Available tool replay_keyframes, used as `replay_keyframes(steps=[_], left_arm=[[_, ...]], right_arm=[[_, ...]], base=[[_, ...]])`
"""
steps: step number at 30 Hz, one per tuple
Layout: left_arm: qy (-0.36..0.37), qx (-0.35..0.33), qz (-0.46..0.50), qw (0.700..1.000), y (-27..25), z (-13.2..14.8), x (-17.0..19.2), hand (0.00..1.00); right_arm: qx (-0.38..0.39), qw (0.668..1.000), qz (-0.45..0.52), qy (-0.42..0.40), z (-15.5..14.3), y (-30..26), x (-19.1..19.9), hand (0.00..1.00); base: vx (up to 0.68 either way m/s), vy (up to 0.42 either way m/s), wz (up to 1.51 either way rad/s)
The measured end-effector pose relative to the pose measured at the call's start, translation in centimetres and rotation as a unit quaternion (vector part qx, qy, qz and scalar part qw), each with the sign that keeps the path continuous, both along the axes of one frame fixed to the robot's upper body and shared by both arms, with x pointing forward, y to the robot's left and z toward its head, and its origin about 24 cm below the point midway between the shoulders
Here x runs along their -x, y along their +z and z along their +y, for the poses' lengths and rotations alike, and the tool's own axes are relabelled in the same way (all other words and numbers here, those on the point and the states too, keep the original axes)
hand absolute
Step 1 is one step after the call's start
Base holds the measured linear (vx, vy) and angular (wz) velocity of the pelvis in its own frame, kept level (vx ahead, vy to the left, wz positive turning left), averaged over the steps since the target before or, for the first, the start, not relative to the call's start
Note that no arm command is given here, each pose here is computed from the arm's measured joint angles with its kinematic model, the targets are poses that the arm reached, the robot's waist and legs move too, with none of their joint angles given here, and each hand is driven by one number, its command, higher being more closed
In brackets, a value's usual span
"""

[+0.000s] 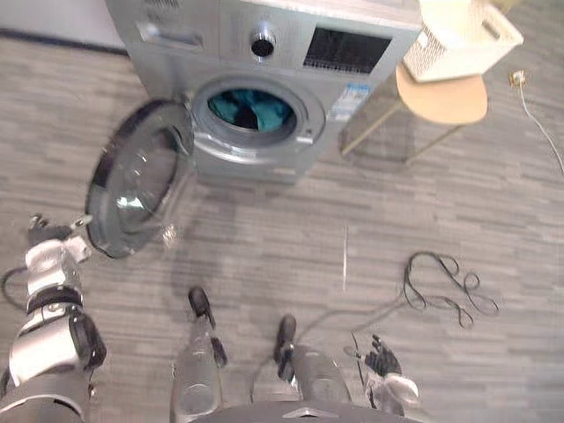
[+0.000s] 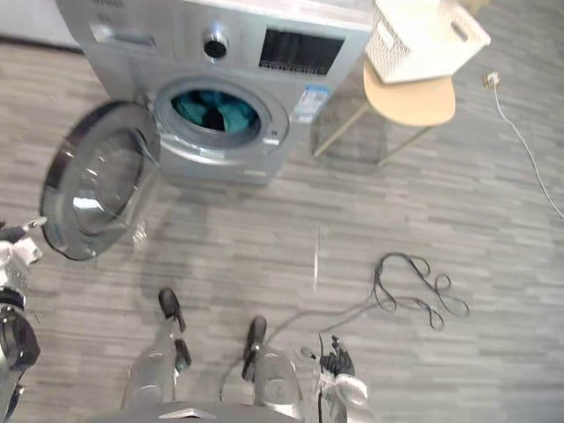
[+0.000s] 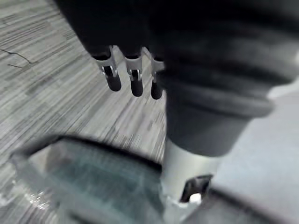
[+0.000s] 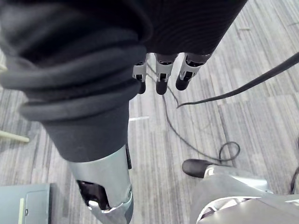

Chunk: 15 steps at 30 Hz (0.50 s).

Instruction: Pick up the laundry basket with both hands and put the clothes into the washing machine.

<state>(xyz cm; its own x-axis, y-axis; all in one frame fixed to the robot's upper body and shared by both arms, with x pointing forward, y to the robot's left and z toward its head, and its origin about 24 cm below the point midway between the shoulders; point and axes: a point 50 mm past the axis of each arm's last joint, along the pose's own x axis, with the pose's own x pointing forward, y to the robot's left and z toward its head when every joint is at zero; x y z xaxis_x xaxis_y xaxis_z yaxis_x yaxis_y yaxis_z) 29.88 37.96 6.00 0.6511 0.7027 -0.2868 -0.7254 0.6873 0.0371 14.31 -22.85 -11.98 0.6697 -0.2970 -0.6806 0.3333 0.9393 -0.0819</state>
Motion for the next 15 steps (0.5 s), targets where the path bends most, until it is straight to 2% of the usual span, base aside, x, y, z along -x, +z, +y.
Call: replay_keyframes(steps=[5,7,9,11,14,15], left_arm=[[0.016,-0.003,-0.035,0.999,2.0,0.3,-0.9,0.0],[0.013,0.008,-0.039,0.999,1.7,-0.4,-1.3,0.0],[-0.004,0.029,-0.035,0.999,0.6,-2.1,-2.0,0.0],[0.013,0.02,-0.028,0.999,-0.1,-3.1,-2.0,0.0],[-0.024,0.031,0.026,0.999,-3.9,-5.9,-1.4,0.0],[-0.05,0.045,0.056,0.996,-6.1,-7.9,-0.8,0.0]], right_arm=[[-0.015,0.997,-0.06,0.035,2.4,1.5,-2.2,0.0],[-0.015,0.995,-0.084,0.048,2.9,2.2,-2.9,0.0],[-0.019,0.993,-0.098,0.058,3.5,2.6,-3.3,0.0],[-0.031,0.993,-0.097,0.058,4.3,2.4,-3.1,0.0],[-0.042,0.994,-0.086,0.054,5.0,1.9,-2.5,0.0],[-0.043,0.994,-0.084,0.055,5.2,1.8,-2.5,0.0]], base=[[-0.02,-0.045,-0.13],[-0.01,0.0,0.02],[0.0,0.0,0.0],[0.0,0.0,0.0],[0.02,0.002,0.02],[0.04,0.025,0.04]])
